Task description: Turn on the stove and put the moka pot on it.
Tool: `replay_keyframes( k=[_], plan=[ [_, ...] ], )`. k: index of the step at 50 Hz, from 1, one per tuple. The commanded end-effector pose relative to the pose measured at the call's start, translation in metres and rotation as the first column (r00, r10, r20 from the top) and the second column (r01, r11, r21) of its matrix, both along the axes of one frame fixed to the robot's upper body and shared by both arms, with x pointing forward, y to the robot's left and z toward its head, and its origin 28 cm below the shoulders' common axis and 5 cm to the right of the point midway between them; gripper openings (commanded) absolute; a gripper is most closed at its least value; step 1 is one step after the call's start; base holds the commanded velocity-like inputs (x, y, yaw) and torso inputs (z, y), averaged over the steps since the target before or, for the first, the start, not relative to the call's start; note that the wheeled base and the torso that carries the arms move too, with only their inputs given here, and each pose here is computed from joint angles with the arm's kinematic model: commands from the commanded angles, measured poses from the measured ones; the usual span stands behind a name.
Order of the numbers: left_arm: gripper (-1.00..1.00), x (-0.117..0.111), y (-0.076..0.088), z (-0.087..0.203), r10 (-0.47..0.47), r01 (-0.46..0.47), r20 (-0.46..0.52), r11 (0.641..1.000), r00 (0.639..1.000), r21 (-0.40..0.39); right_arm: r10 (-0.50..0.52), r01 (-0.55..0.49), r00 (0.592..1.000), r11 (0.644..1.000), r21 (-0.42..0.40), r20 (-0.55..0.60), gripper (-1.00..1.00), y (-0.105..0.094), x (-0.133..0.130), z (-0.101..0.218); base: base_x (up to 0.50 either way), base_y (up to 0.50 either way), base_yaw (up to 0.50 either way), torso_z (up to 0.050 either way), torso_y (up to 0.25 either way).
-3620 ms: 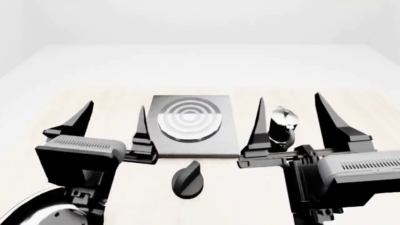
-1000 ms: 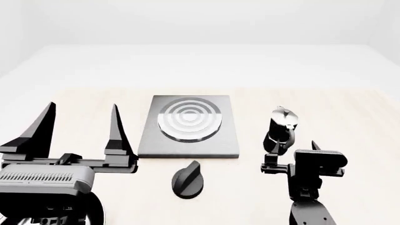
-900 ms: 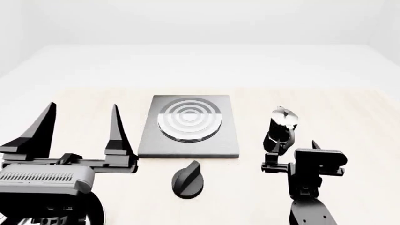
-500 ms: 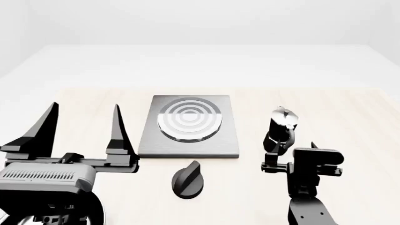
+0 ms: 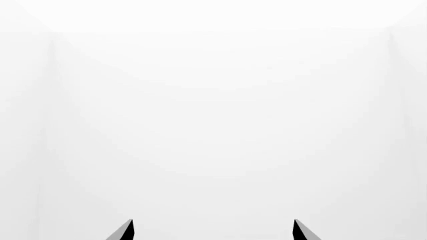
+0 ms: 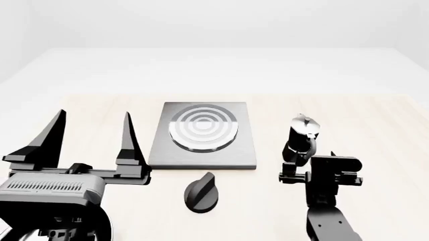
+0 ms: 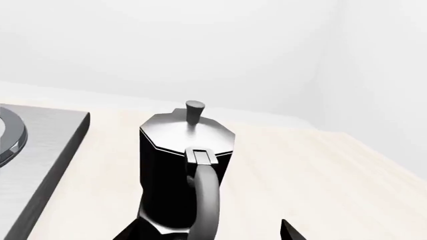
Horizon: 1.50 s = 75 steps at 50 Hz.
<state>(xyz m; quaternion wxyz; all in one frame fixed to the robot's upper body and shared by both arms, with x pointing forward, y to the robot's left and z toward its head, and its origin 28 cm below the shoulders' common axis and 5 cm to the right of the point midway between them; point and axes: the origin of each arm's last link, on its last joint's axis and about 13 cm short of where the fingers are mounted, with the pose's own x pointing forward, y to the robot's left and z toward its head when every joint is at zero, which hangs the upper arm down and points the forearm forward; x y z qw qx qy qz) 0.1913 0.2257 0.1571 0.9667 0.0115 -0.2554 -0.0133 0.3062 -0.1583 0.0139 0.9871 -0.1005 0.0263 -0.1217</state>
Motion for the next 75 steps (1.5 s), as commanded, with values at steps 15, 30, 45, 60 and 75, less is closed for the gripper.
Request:
replay_keyframes(
  k=[15, 30, 45, 60, 75],
  plan=[
    [1.0, 0.0, 0.0, -0.002, -0.007, 0.007, -0.007, 1.0, 1.0, -0.01, 0.012, -0.012, 1.0, 1.0, -0.001, -0.007, 1.0, 0.005, 0.011, 0.005, 0.0, 0.0, 0.0, 0.0, 0.0],
    [1.0, 0.001, 0.001, -0.004, -0.007, 0.007, -0.008, 1.0, 1.0, -0.011, 0.007, -0.007, 0.999, 1.0, 0.016, -0.033, 1.0, 0.003, 0.017, -0.006, 0.0, 0.0, 0.0, 0.0, 0.0],
    [1.0, 0.001, 0.0, -0.006, -0.012, 0.012, -0.017, 1.0, 1.0, -0.018, -0.009, 0.01, 0.999, 1.0, 0.022, -0.051, 1.0, 0.0, 0.018, -0.013, 0.0, 0.0, 0.0, 0.0, 0.0],
    [1.0, 0.002, 0.0, -0.006, -0.02, 0.019, -0.021, 1.0, 1.0, -0.022, -0.016, 0.017, 1.0, 0.999, 0.031, -0.013, -1.0, -0.004, 0.015, -0.008, 0.0, 0.0, 0.0, 0.0, 0.0],
    [1.0, 0.001, 0.001, -0.008, -0.019, 0.018, -0.023, 0.999, 1.0, -0.034, 0.05, -0.049, 0.997, 0.999, -0.022, 0.058, -1.0, 0.008, 0.012, 0.018, 0.0, 0.0, 0.0, 0.0, 0.001]
  ],
)
